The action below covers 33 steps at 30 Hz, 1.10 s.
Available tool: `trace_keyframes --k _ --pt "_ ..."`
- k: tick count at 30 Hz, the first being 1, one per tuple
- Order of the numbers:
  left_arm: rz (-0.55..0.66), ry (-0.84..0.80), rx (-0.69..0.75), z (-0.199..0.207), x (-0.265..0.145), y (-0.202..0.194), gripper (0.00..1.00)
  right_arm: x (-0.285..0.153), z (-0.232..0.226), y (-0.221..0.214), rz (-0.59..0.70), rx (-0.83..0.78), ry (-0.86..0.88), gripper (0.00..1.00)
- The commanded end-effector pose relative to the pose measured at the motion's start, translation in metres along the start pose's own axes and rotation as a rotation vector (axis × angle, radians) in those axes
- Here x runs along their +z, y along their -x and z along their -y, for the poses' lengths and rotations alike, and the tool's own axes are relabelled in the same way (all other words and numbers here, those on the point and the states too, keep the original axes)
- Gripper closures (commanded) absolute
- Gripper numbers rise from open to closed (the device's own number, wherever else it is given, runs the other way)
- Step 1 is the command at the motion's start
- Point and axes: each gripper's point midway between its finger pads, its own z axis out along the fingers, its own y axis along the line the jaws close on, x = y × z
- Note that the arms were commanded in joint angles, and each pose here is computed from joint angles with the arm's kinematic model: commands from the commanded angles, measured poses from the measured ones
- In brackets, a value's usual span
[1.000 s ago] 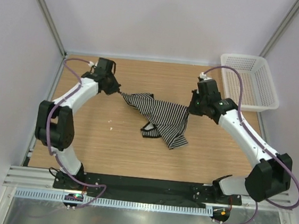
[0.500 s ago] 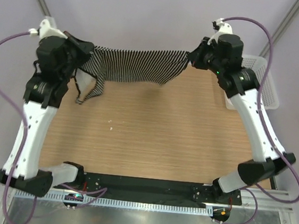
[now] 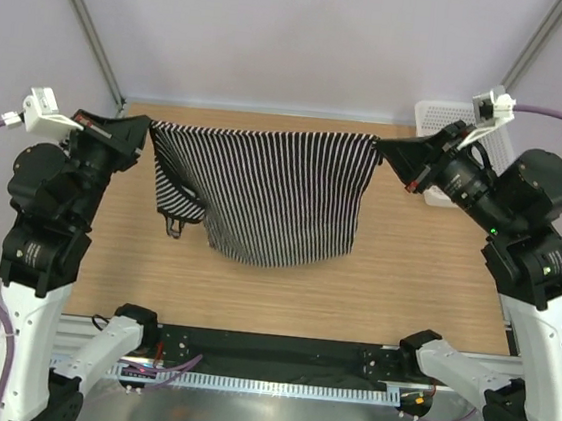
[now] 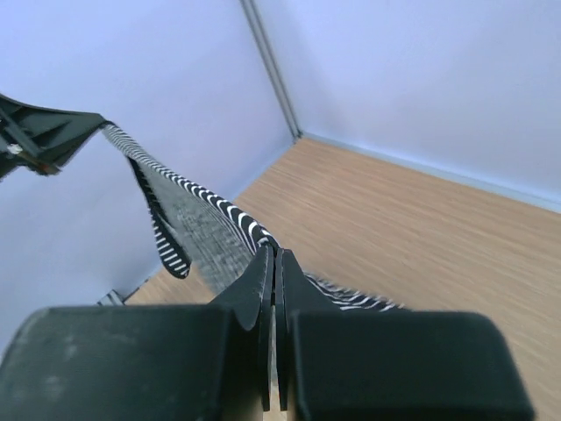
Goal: Fold and stack the tank tops
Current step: Flatten the tank top out
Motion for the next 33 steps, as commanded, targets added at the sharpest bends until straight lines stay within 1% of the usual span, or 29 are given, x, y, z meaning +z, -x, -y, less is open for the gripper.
trace_keyframes --k 1,3,4,5,7,8,10,11,12,13,14,16,17,18,19,20,21,22,23,24,26,27,28,29,30,31,32,33 --pt "0.007 0.053 0.000 -0.006 0.025 0.000 1.00 0.030 0.052 -0.026 -0.111 0.017 -0.200 0.99" --pt "-0.040 0.064 -0.006 -0.009 0.044 -0.014 1.00 0.044 0.071 -0.034 -0.148 0.023 -0.272 0.99" --pt "-0.112 0.085 -0.006 -0.018 0.067 -0.038 1.00 0.054 0.086 -0.045 -0.178 0.034 -0.315 0.99" --pt "-0.147 0.084 -0.013 -0.022 0.082 -0.052 1.00 0.074 0.105 -0.068 -0.238 0.065 -0.354 0.99" --pt "-0.239 0.106 -0.032 -0.036 0.109 -0.087 1.00 0.092 0.140 -0.088 -0.273 0.103 -0.437 0.99" --pt "-0.307 0.163 -0.034 -0.061 0.136 -0.122 1.00 0.106 0.165 -0.113 -0.332 0.137 -0.479 0.99" --pt "-0.363 0.194 -0.050 -0.080 0.162 -0.154 1.00 0.117 0.203 -0.122 -0.324 0.210 -0.531 0.99" --pt "-0.434 0.263 -0.050 -0.110 0.183 -0.192 1.00 0.128 0.230 -0.147 -0.371 0.245 -0.570 0.99" --pt "-0.460 0.283 -0.055 -0.121 0.195 -0.207 1.00 0.133 0.246 -0.155 -0.375 0.272 -0.599 0.99" --pt "-0.492 0.271 -0.065 -0.121 0.210 -0.220 1.00 0.140 0.267 -0.155 -0.361 0.288 -0.626 0.99" --pt "-0.563 0.326 -0.063 -0.148 0.225 -0.255 1.00 0.152 0.288 -0.182 -0.409 0.323 -0.635 0.99" --pt "-0.625 0.346 -0.073 -0.165 0.244 -0.286 1.00 0.167 0.317 -0.199 -0.410 0.363 -0.670 0.99" --pt "-0.646 0.293 -0.089 -0.150 0.259 -0.286 0.99 0.176 0.328 -0.186 -0.370 0.363 -0.678 0.99" --pt "-0.701 0.322 -0.095 -0.169 0.268 -0.314 0.88 0.181 0.342 -0.191 -0.367 0.370 -0.706 0.97" --pt "-0.700 0.295 -0.099 -0.158 0.279 -0.309 0.74 0.189 0.356 -0.195 -0.358 0.387 -0.729 0.90" --pt "-0.707 0.302 -0.088 -0.161 0.283 -0.312 0.58 0.191 0.363 -0.196 -0.352 0.392 -0.743 0.79" --pt "-0.701 0.305 -0.071 -0.160 0.284 -0.309 0.40 0.191 0.367 -0.196 -0.343 0.387 -0.758 0.47" --pt "-0.686 0.310 -0.048 -0.157 0.282 -0.303 0.32 0.190 0.367 -0.187 -0.319 0.371 -0.760 0.36" --pt "-0.649 0.331 -0.001 -0.161 0.282 -0.294 0.15 0.186 0.367 -0.190 -0.322 0.362 -0.771 0.31" --pt "-0.635 0.334 0.020 -0.160 0.278 -0.289 0.13 0.181 0.367 -0.188 -0.315 0.351 -0.778 0.31" --pt "-0.596 0.342 0.055 -0.153 0.260 -0.266 0.13 0.171 0.359 -0.182 -0.284 0.330 -0.773 0.32" --pt "-0.577 0.360 0.069 -0.157 0.261 -0.262 0.13 0.163 0.353 -0.184 -0.291 0.332 -0.774 0.34" --pt "-0.575 0.365 0.077 -0.157 0.249 -0.258 0.14 0.162 0.348 -0.182 -0.276 0.329 -0.755 0.37" --pt "-0.575 0.365 0.083 -0.156 0.243 -0.256 0.16 0.148 0.338 -0.186 -0.283 0.334 -0.747 0.40" --pt "-0.579 0.365 0.101 -0.158 0.237 -0.256 0.17 0.144 0.332 -0.189 -0.284 0.342 -0.734 0.45" --pt "-0.602 0.386 0.118 -0.166 0.226 -0.263 0.19 0.135 0.328 -0.208 -0.319 0.361 -0.725 0.47" --pt "-0.597 0.380 0.130 -0.161 0.219 -0.259 0.21 0.128 0.317 -0.199 -0.302 0.357 -0.712 0.50" --pt "-0.605 0.384 0.149 -0.162 0.213 -0.261 0.22 0.123 0.312 -0.206 -0.314 0.377 -0.702 0.54"
